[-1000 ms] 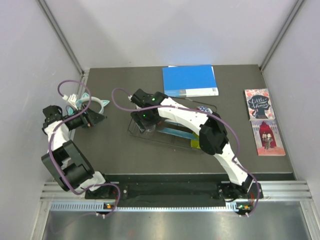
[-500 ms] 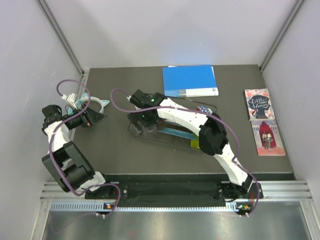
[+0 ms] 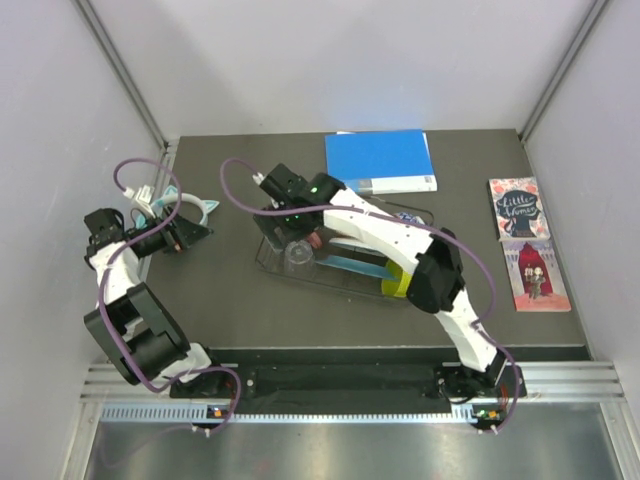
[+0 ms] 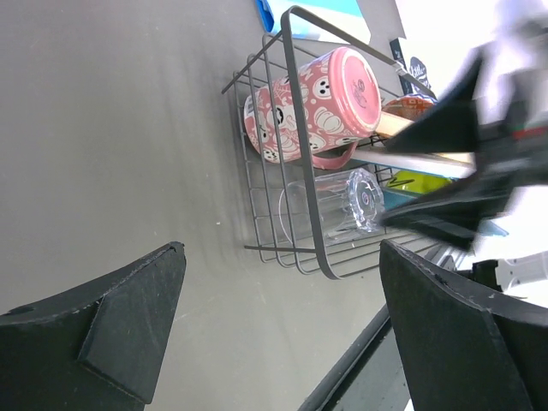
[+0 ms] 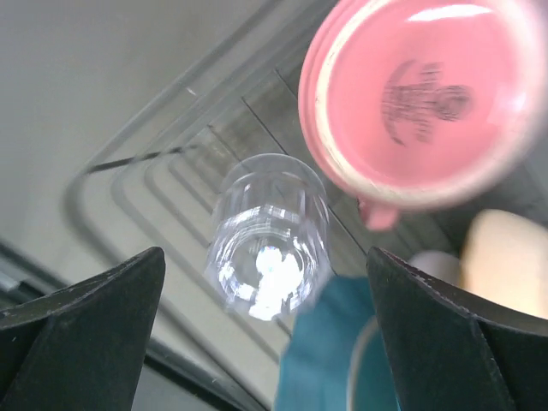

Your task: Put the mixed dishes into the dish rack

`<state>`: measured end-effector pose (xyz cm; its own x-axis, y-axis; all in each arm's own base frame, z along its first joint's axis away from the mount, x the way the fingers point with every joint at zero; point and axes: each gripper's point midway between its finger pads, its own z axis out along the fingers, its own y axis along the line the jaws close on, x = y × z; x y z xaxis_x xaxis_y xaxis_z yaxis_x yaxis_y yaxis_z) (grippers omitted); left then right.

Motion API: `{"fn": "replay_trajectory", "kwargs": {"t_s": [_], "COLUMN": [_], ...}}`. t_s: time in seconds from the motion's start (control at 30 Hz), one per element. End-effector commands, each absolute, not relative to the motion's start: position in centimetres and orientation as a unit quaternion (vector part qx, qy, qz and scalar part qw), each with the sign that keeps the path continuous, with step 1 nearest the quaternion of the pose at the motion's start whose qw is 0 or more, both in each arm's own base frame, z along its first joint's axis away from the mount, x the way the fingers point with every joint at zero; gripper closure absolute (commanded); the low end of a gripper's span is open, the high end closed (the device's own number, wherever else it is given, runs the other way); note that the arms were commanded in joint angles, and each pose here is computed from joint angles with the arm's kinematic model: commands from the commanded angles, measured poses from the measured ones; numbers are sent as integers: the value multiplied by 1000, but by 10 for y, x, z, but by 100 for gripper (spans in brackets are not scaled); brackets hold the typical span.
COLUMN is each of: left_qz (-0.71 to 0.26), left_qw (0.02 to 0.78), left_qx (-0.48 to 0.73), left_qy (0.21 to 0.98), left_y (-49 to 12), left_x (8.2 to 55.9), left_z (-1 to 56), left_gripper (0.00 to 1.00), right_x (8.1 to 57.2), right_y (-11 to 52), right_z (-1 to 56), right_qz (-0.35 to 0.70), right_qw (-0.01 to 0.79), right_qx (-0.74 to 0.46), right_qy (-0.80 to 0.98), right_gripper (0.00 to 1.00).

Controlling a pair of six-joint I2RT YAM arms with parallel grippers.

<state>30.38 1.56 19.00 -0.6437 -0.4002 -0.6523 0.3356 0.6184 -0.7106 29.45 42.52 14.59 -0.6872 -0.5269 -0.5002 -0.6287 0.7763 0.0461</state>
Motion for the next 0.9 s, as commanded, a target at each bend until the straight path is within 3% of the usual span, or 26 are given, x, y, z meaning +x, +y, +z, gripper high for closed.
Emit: {"fn": "replay_trajectory", "kwargs": {"t_s": [0.0, 0.13, 0.2, 0.23, 0.27, 0.33, 0.4, 0.6, 0.87], "left_qz": [-424, -422, -406, -396, -345, -293, -234, -232, -204], "left_qw": [446, 446, 447, 441, 433, 417, 424, 435, 459], "left_qx": [9, 16, 22, 38, 33, 67, 69, 71, 85], "left_qy": [788, 789, 797, 805, 832, 858, 872, 867, 861], "left_y": [16, 14, 12, 3, 7, -12, -12, -26, -30], "left_x": [308, 311, 313, 315, 318, 323, 328, 330, 307], "left_z": [205, 212, 214, 211, 201, 194, 193, 218, 225], "left_gripper": [1, 1, 1, 1, 1, 1, 1, 1, 1], "right_x": [295, 323, 335, 335, 338, 345, 344, 314, 290], "right_y": [413, 366, 309, 286, 265, 215, 183, 152, 141], "right_z": [282, 326, 333, 367, 341, 352, 324, 294, 298], "right_qz": [180, 168, 145, 163, 141, 117, 56, 33, 70], "right_qw": [352, 422, 454, 502, 489, 522, 517, 512, 547], "right_qx": [-302, -229, -166, -131, -111, -55, -38, -25, -36], "right_qy": [867, 861, 863, 839, 853, 843, 853, 858, 834], "right_gripper": [0, 0, 0, 0, 0, 0, 0, 0, 0]}}
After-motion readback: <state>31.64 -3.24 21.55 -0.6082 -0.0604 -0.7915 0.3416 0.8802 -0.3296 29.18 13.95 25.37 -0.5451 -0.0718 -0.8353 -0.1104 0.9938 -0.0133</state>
